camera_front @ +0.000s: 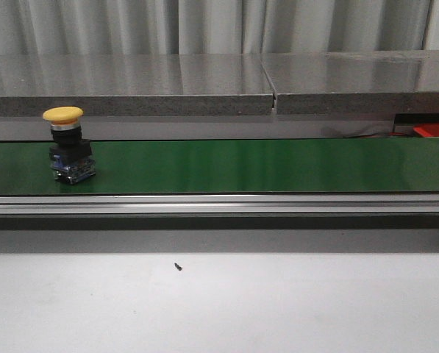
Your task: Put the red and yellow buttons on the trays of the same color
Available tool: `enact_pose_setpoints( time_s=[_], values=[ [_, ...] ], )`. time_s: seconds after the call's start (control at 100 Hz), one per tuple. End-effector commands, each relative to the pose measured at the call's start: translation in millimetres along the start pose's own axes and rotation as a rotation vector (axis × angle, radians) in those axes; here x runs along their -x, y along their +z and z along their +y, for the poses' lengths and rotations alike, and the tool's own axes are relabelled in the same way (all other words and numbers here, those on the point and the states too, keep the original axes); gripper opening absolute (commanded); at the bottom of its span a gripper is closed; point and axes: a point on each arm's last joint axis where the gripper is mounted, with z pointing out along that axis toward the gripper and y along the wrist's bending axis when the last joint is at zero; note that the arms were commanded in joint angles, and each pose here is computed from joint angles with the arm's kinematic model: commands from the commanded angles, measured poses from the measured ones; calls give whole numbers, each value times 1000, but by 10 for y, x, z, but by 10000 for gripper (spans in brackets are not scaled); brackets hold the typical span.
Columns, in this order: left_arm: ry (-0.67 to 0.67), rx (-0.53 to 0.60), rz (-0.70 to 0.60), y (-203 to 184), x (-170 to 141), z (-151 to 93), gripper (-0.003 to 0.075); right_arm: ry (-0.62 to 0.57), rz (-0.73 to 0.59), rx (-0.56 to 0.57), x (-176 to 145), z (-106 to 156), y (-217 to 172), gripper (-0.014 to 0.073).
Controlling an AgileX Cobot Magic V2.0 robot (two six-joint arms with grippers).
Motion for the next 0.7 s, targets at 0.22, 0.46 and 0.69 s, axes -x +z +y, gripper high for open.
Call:
enact_pose_setpoints(
  time_s=[0.22, 0.46, 0.69],
  values=[
    [126, -92, -222, -488, -287, -505, -19, -3, -103, -17, 144, -18, -45, -68],
    [138, -104, -266, -727, -750, -510, -19, -3, -115, -20, 154, -21, -46, -68],
    [140, -105, -333, -966, -1299, -456, -19, -3, -118, -21, 158, -21, -46, -68]
  ],
)
